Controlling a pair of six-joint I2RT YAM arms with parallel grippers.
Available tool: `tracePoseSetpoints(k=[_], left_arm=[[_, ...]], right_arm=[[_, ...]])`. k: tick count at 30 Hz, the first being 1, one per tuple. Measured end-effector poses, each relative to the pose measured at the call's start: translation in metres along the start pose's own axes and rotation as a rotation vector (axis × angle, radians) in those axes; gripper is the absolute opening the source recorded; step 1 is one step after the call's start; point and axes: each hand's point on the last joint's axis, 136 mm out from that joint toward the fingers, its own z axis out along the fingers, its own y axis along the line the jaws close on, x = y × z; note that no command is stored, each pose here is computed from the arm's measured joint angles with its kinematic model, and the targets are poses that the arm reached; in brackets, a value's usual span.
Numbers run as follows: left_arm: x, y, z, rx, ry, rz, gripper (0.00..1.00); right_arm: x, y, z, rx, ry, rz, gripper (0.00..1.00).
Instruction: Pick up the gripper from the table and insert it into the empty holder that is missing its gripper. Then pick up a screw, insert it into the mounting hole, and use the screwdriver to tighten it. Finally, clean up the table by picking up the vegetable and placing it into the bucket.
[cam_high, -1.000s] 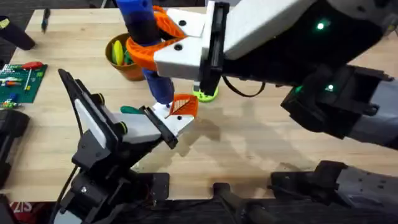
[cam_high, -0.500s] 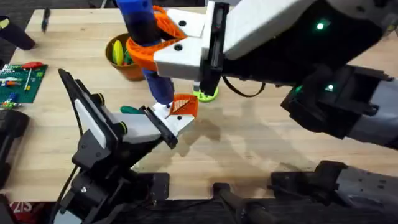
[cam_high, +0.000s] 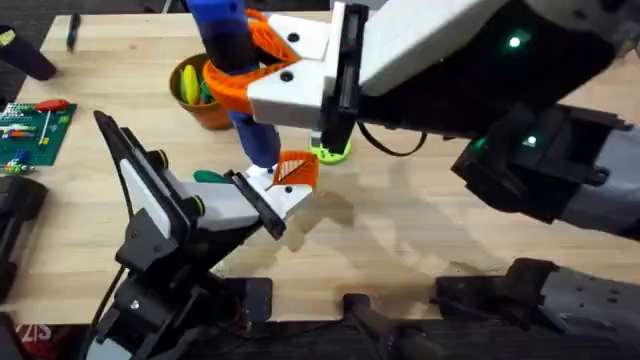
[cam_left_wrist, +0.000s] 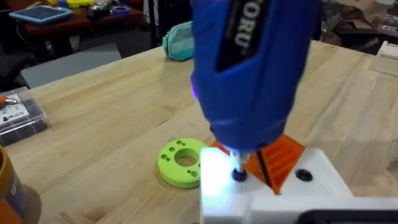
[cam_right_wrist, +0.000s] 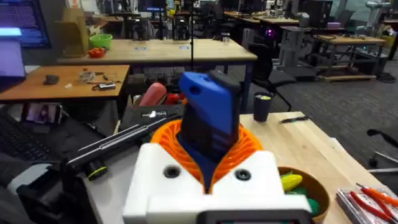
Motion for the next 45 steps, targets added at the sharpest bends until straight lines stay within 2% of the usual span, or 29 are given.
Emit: tracePoseSetpoints(k=[24,36,45], left_arm=[[0.000,0.000,0.000,0.000,-0.001,-0.003,0.008],[0.000,0.000,0.000,0.000,-0.001,-0.003,0.008],[0.000,0.000,0.000,0.000,-0.001,-0.003,0.008]], right_arm=[[-0.001,0.000,0.001,-0.003,-0.009,-0.009,0.031],[-0.035,0.006,-0.006,-0.009,-0.120,-0.077,0.031],[-0.026,0.005,-0.005,-0.008,-0.084,-0.055,0.031]])
